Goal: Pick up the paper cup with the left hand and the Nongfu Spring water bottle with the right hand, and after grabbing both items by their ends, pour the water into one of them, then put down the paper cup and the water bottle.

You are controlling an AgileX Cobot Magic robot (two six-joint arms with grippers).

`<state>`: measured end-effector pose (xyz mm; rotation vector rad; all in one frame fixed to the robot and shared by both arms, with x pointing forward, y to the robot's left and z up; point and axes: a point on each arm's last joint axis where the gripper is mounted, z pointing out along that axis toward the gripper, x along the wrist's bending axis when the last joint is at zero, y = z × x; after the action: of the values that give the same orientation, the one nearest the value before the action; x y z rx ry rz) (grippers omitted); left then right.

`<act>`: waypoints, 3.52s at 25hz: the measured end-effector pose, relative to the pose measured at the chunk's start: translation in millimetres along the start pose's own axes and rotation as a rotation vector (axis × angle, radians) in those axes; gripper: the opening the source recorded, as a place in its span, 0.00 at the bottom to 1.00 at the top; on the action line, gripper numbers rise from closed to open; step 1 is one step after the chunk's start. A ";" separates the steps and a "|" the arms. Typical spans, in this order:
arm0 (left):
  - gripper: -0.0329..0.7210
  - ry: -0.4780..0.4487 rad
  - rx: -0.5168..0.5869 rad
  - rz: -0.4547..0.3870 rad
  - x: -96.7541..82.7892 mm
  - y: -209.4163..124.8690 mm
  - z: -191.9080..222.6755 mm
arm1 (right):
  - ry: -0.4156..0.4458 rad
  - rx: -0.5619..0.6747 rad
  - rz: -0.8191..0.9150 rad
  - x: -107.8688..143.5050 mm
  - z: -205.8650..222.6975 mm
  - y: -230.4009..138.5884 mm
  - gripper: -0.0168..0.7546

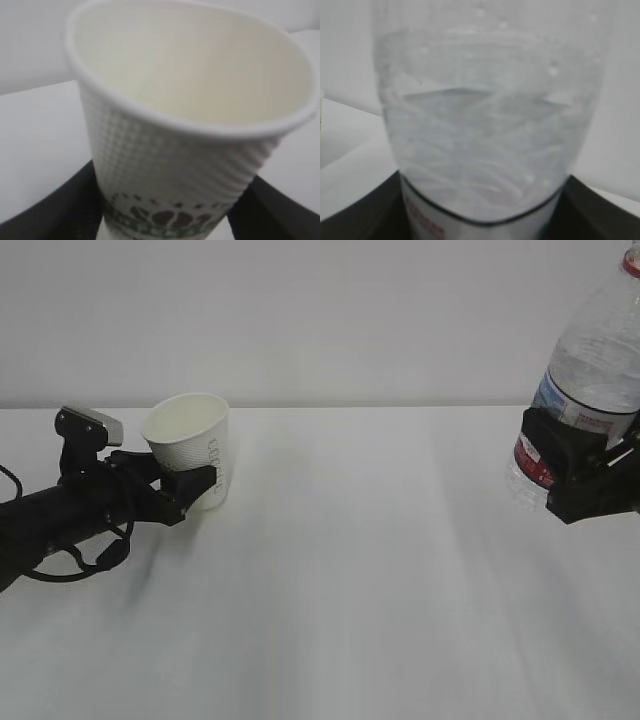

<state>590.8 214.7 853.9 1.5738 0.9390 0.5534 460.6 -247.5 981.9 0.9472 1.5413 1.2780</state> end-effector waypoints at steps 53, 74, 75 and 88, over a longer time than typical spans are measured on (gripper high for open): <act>0.73 -0.692 0.047 0.167 -161.3 54.3 -97.4 | 0.293 0.093 0.002 26.1 -4.7 -8.7 0.65; 0.72 -0.739 0.107 0.190 -188.3 45.8 -95.9 | 0.357 0.099 -0.040 31.4 -6.7 -9.9 0.65; 0.72 -0.738 0.106 0.189 -188.3 45.9 -95.8 | 0.359 0.099 -0.041 31.6 -6.7 -9.9 0.65; 0.72 -0.760 0.083 0.180 -191.3 48.2 -97.1 | 0.449 0.021 -0.136 33.4 8.3 13.2 0.65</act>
<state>419.6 115.5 949.8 1.7543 0.2467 0.0092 458.4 -211.4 988.9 0.5761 1.9275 1.4416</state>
